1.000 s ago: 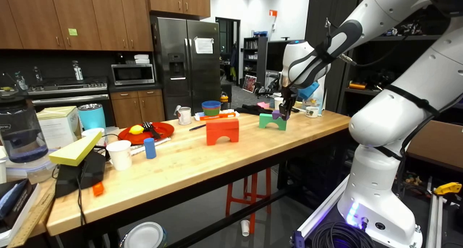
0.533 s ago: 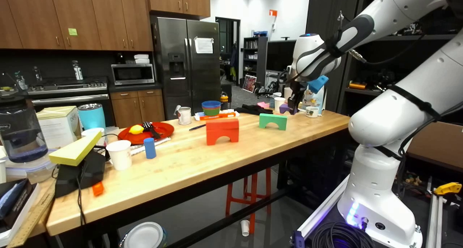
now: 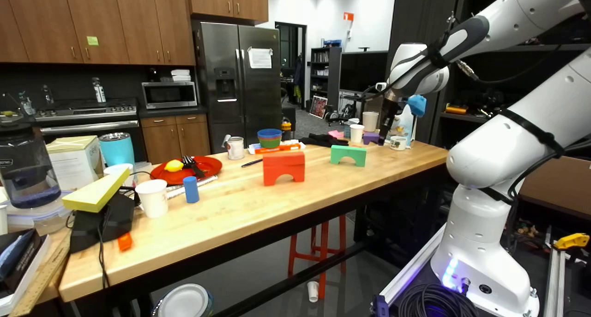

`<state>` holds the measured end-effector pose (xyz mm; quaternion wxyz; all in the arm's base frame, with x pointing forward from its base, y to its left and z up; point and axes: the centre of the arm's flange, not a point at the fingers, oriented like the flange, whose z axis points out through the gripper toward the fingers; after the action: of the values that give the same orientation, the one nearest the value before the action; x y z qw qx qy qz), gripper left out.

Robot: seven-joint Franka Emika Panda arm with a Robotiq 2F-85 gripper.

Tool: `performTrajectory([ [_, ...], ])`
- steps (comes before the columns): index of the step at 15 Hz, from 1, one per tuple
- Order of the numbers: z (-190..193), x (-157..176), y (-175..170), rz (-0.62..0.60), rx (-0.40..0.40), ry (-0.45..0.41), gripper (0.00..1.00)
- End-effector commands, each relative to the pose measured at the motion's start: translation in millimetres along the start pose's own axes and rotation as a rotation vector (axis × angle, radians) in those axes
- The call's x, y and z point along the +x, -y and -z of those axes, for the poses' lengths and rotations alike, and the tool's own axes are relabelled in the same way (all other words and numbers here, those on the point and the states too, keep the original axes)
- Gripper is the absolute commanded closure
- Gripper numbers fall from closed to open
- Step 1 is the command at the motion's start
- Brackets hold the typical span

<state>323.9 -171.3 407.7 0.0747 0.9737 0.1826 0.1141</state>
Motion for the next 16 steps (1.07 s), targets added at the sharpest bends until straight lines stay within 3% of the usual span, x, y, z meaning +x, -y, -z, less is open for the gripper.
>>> performTrajectory([
  [1,-14,-52,30,0.112,0.042,-0.02,0.84],
  [9,-17,-54,38,0.297,0.067,0.09,0.84],
  [10,-10,-23,-4,0.257,0.077,0.078,0.59],
  [15,-10,-20,1,0.282,0.08,0.09,0.59],
  [16,-10,-20,1,0.282,0.08,0.09,0.84],
])
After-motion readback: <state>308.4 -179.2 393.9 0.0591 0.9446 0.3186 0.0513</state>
